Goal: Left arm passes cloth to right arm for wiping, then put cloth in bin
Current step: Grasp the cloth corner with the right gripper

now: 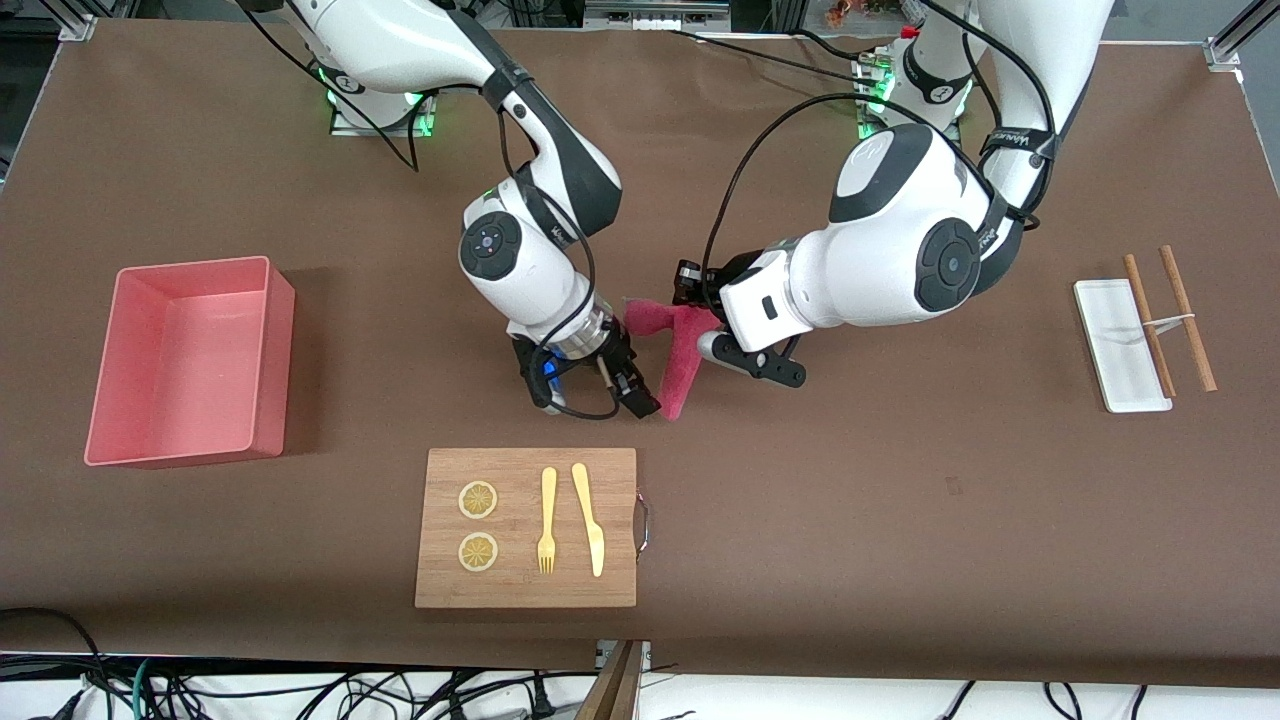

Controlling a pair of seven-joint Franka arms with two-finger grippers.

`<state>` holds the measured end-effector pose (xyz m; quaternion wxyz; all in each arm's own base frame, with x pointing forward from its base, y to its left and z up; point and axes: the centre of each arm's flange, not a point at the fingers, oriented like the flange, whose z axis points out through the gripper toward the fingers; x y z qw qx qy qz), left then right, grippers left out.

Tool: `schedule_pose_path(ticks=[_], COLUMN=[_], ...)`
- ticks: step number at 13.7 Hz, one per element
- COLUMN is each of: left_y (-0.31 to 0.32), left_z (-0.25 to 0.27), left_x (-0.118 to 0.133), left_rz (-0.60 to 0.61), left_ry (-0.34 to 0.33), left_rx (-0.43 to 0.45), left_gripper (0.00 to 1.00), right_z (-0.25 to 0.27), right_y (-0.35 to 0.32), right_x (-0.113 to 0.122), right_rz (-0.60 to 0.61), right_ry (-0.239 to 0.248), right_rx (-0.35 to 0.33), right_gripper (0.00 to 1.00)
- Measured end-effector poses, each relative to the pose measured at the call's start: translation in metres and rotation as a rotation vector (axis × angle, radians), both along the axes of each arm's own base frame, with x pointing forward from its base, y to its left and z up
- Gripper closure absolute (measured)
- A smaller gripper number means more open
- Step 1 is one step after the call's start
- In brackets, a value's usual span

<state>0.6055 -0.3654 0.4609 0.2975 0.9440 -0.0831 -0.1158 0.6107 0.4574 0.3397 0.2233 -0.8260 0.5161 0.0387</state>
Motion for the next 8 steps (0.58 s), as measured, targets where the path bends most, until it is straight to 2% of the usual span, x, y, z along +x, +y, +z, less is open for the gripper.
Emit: schedule_pose_path(ticks=[4,8], left_y=[0.011,0.009], left_z=[0.002,0.01], left_x=[0.007,0.008], left_rz=[0.042,0.208], left_ry=[0.013,0.174], left_rx=[0.002,-0.051], left_gripper=[0.98,0.98], right_z=[0.023,0.028], right_y=[-0.026,-0.024], right_x=[0.028,0.029], right_rz=[-0.041,-0.036], right_ry=[-0.043,-0.043], right_rx=[0.023,0.036], right_gripper=[0.0,0.0])
